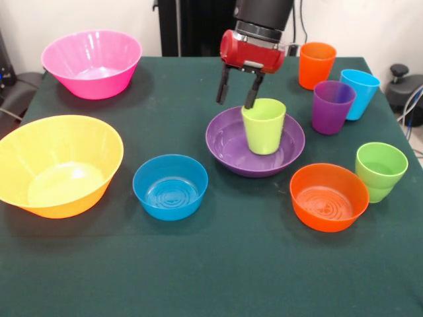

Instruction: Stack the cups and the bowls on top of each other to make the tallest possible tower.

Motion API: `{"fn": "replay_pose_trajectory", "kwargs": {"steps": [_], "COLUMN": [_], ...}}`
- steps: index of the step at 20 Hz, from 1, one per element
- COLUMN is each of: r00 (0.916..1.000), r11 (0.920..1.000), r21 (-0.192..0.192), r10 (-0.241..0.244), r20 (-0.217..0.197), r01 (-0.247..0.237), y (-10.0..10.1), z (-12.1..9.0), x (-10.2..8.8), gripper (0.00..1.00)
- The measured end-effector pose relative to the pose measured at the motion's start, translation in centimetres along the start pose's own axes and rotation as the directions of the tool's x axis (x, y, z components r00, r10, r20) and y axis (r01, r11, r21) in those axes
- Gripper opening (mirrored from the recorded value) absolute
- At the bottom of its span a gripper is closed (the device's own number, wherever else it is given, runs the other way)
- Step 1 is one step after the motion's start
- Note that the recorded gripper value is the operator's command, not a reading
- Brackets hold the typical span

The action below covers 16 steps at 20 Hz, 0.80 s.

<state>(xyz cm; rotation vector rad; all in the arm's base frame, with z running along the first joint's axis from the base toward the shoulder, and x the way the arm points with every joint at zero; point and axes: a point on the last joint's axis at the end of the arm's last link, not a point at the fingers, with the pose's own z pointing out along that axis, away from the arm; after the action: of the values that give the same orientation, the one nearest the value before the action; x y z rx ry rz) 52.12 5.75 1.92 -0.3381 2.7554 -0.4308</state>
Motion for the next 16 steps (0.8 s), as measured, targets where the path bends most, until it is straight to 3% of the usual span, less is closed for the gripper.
{"fn": "replay_pose_trajectory", "kwargs": {"steps": [5, 16], "r00": [0.9991, 0.9999], "r11": [0.9993, 0.9996], "r21": [0.013, -0.024], "r10": [-0.034, 0.012], "r20": [-0.025, -0.012], "r01": [0.035, -0.013], "y": [-0.40, -0.27], "z": [-0.06, 0.11], "x": [0.33, 0.07], "gripper": [1.00, 1.00]}}
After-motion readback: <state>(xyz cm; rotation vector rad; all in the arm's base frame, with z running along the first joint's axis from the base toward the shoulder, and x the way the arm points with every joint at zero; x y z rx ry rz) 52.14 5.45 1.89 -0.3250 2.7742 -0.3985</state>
